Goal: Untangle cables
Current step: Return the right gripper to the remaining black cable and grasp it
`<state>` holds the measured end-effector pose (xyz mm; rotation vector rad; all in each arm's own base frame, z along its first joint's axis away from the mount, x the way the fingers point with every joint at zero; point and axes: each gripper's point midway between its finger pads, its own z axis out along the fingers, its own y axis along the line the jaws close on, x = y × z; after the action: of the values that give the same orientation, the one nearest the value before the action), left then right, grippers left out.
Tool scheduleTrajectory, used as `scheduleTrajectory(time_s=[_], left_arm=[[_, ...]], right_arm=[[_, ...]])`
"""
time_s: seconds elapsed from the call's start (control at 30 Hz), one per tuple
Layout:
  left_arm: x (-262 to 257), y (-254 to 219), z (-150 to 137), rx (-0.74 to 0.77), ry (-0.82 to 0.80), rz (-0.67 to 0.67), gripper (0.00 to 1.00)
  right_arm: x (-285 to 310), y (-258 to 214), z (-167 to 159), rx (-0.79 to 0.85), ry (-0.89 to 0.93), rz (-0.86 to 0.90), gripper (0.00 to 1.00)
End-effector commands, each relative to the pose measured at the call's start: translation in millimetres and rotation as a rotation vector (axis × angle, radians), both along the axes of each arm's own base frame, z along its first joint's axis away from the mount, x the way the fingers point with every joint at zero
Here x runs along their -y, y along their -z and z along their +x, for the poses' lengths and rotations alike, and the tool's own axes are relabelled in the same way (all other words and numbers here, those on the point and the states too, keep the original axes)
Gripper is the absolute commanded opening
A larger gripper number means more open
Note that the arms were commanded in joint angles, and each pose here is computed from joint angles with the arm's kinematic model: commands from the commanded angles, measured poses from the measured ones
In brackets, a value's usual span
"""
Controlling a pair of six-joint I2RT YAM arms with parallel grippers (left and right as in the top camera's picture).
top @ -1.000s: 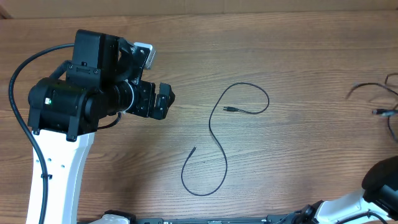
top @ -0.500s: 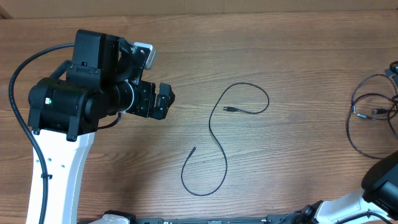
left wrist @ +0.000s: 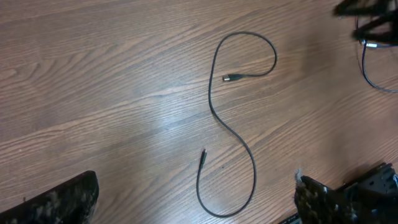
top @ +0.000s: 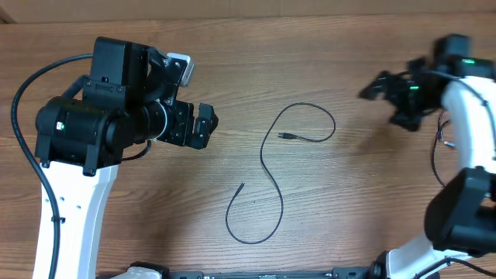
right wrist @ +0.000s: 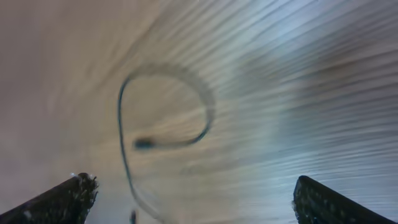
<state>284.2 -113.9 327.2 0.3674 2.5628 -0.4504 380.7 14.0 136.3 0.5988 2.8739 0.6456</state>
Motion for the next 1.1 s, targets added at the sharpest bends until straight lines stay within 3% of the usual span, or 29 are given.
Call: scheduleTrajectory(time_s=[0.0,0.27,0.47,0.67,1.07], left_arm=[[0.5,-3.4,1.9,0.017,0.016,0.000,1.00],[0.5,-3.4,1.9,0.017,0.016,0.000,1.00],[0.5,-3.4,1.9,0.017,0.016,0.000,1.00],[0.5,-3.1,1.9,0.016,0.016,0.000,1.00],[0.5,-3.3,1.9,0.016,0.016,0.000,1.00]], right_arm=[[-58.8,17.8,-22.3,-0.039,-0.180,-0.008,1.00],[-160.5,72.5,-81.7,-0.078,-0.495,-0.015,1.00],[-220.1,93.2,-106.2,0.020,-0.658,0.073,1.00],[-239.7,100.5,-103.4,0.115,-0.698,0.091,1.00],[-248.0,114.4,-106.9,0.119,-0.597,0.186,1.00]])
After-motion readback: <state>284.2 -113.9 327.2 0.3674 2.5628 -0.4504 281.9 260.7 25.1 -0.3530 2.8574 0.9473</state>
